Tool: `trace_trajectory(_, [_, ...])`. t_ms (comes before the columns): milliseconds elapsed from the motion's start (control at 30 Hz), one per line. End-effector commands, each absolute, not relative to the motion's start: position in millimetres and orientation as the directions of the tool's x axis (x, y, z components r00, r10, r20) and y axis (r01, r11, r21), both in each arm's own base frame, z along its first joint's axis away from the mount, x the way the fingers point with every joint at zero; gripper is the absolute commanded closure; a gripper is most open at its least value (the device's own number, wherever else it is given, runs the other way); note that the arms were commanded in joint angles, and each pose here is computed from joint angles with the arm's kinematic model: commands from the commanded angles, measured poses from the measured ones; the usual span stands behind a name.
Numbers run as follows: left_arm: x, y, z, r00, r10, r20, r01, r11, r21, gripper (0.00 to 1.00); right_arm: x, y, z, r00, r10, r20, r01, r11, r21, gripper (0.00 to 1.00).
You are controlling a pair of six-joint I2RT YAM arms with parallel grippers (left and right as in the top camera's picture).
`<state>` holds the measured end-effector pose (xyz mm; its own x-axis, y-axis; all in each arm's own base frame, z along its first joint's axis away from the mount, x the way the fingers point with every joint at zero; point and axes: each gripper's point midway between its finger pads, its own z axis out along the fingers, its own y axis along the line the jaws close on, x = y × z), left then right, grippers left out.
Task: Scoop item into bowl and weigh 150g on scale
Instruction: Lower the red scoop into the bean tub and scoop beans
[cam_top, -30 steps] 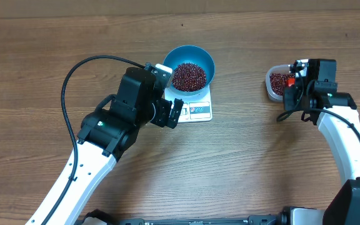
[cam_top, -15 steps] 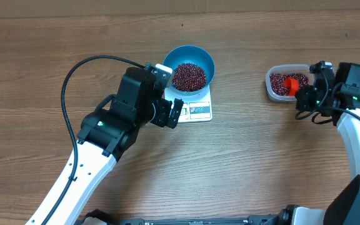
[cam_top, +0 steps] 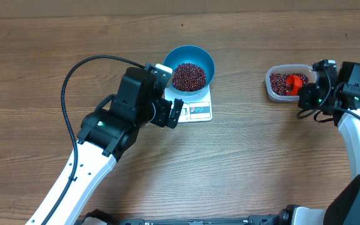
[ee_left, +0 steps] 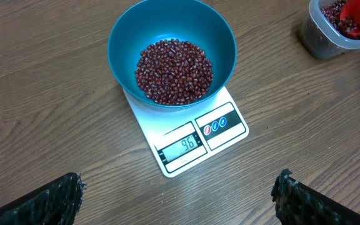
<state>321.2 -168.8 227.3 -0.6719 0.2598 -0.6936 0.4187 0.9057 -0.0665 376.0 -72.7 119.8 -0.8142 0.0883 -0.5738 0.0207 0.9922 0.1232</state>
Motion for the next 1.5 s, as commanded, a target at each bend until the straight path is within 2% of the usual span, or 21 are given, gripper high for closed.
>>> trace_trajectory(0, [322,-169,233,-0.668,0.239,-0.705,0.411,0.908,-0.082,0.0,380,-90,120,-0.806,0.089,-0.585,0.071,0.996,0.055,0.96])
trace_trajectory(333, [322,-169,233,-0.668,0.239,-0.704,0.411,0.908,-0.082,0.0,364,-78,110,-0.848,0.105,-0.519,0.056,0.993,0.108,0.96])
trace_trajectory(967, [322,-169,233,-0.669,0.239,-0.704,0.411,0.908,-0.082,0.0,361,-56,112,-0.853,0.112,-0.51,-0.001,0.976,0.216,0.96])
trace_trajectory(1100, [322,-169,233,-0.669,0.239,-0.704,0.411,0.908,-0.082,0.0,367,-60,115,-0.837,0.048,-0.545,-0.051,0.985,0.165,0.96])
trace_trajectory(1300, [322,-169,231,-0.672,0.241,-0.701,0.411,0.908,-0.082,0.0,373,-82,116,-0.813,-0.149,-0.563,-0.148,0.988,-0.047,0.96])
trace_trajectory(1467, [322,-169,231,-0.672,0.241,-0.701,0.411,0.908,-0.082,0.0,371,-84,114,-0.82,-0.162,-0.549,-0.153,0.986,-0.063,0.96])
